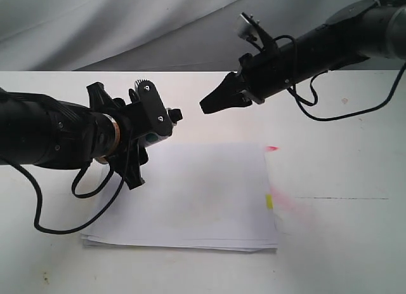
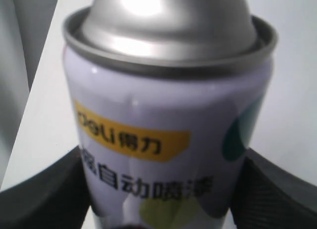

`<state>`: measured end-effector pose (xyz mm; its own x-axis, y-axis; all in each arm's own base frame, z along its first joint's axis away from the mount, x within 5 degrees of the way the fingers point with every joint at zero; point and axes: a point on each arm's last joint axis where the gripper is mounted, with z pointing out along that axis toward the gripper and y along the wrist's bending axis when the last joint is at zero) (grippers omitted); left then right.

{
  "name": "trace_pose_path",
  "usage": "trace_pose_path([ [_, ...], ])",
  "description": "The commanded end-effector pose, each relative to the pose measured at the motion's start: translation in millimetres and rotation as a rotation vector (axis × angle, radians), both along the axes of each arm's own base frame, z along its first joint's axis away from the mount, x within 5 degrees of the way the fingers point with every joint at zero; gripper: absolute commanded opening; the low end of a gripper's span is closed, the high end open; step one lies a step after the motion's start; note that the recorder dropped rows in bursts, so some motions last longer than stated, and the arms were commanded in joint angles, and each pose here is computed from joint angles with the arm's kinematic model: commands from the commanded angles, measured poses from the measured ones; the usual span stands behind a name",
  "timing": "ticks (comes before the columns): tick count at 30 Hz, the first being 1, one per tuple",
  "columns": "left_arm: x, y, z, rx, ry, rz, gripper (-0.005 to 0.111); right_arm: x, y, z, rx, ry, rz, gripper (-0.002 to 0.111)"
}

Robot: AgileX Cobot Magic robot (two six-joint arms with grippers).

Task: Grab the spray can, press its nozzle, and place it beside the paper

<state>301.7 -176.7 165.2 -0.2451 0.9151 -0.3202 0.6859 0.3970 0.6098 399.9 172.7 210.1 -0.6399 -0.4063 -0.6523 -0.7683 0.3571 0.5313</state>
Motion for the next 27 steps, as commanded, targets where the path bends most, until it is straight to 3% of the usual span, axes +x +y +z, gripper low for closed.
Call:
trace_pose_path([
  [1, 1, -1, 6, -0.003, -0.020, 0.003, 0.000, 14, 6, 0, 0.020, -0.049, -0.003, 0.000],
  [5, 1, -1, 6, -0.003, -0.020, 0.003, 0.000, 21, 14, 7, 0.061, -0.053, 0.079, 0.000],
  [27, 1, -1, 6, -0.003, -0.020, 0.003, 0.000, 9, 42, -1, 0.008, -0.074, 0.153, 0.000],
])
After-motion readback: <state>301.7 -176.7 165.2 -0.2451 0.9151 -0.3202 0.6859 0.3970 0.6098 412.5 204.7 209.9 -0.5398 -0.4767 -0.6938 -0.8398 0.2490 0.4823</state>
